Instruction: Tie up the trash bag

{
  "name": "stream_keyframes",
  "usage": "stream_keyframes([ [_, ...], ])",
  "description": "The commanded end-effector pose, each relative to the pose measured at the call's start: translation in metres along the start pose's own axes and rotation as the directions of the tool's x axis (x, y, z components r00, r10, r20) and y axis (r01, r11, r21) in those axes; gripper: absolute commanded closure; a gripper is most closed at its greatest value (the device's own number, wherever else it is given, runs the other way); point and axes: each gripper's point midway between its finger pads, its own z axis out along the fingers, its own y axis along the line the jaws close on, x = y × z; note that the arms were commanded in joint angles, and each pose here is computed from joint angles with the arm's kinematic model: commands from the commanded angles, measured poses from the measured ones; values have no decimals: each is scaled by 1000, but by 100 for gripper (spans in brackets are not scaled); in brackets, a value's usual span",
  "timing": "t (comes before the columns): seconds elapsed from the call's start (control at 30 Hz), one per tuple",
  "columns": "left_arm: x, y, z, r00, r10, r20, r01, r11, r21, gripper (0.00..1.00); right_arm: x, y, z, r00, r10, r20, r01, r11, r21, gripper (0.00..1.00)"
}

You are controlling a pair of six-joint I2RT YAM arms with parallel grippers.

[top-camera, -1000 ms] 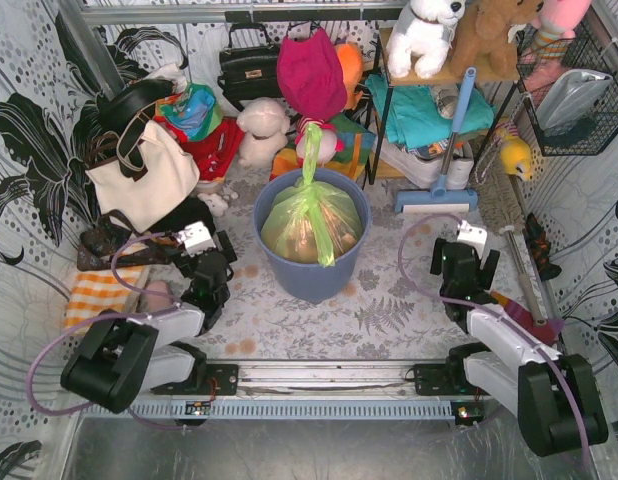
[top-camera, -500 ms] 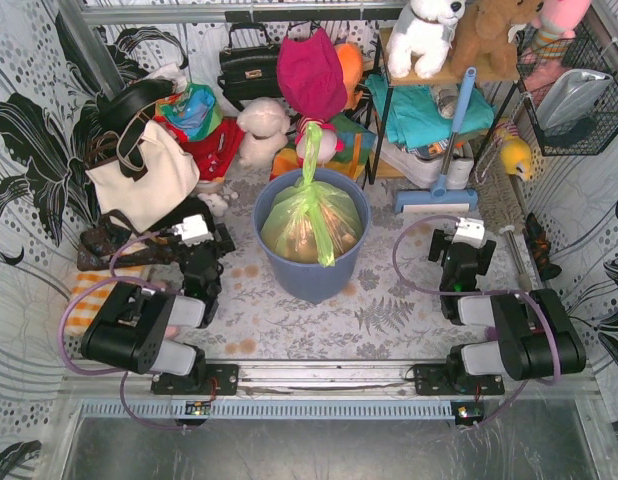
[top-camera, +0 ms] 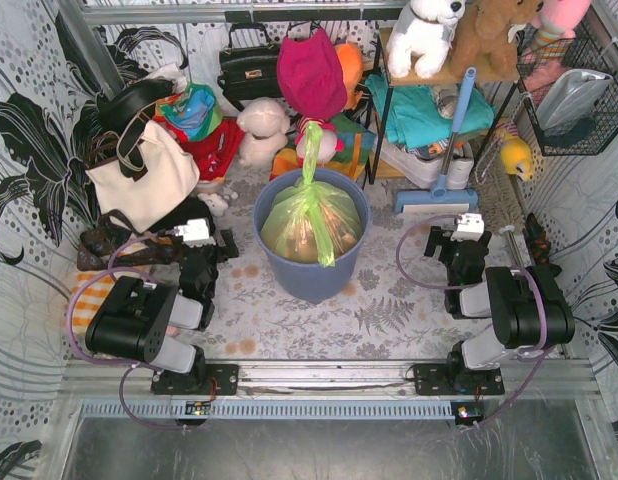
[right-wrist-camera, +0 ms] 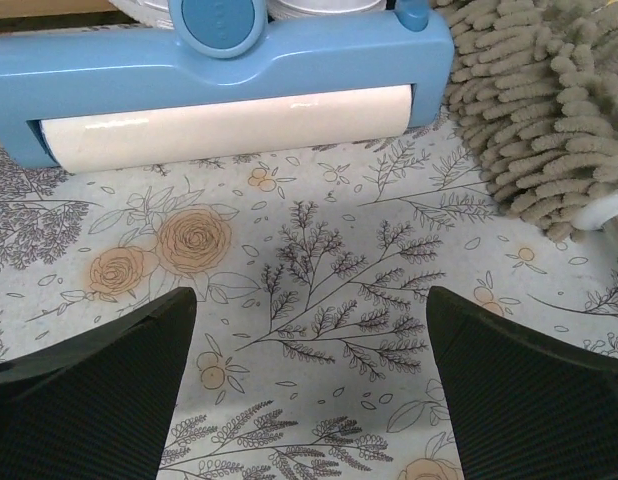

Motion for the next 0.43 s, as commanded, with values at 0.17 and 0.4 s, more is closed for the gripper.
stream_keyframes([
  [0.17, -17, 6, 19, 998, -48, 30, 49, 998, -31, 2, -20, 2, 3, 997, 11, 81, -9, 1000, -19, 3],
  [0.4, -15, 8, 19, 999, -49, 20, 50, 998, -26, 2, -20, 2, 3, 997, 11, 81, -9, 1000, -20, 3],
])
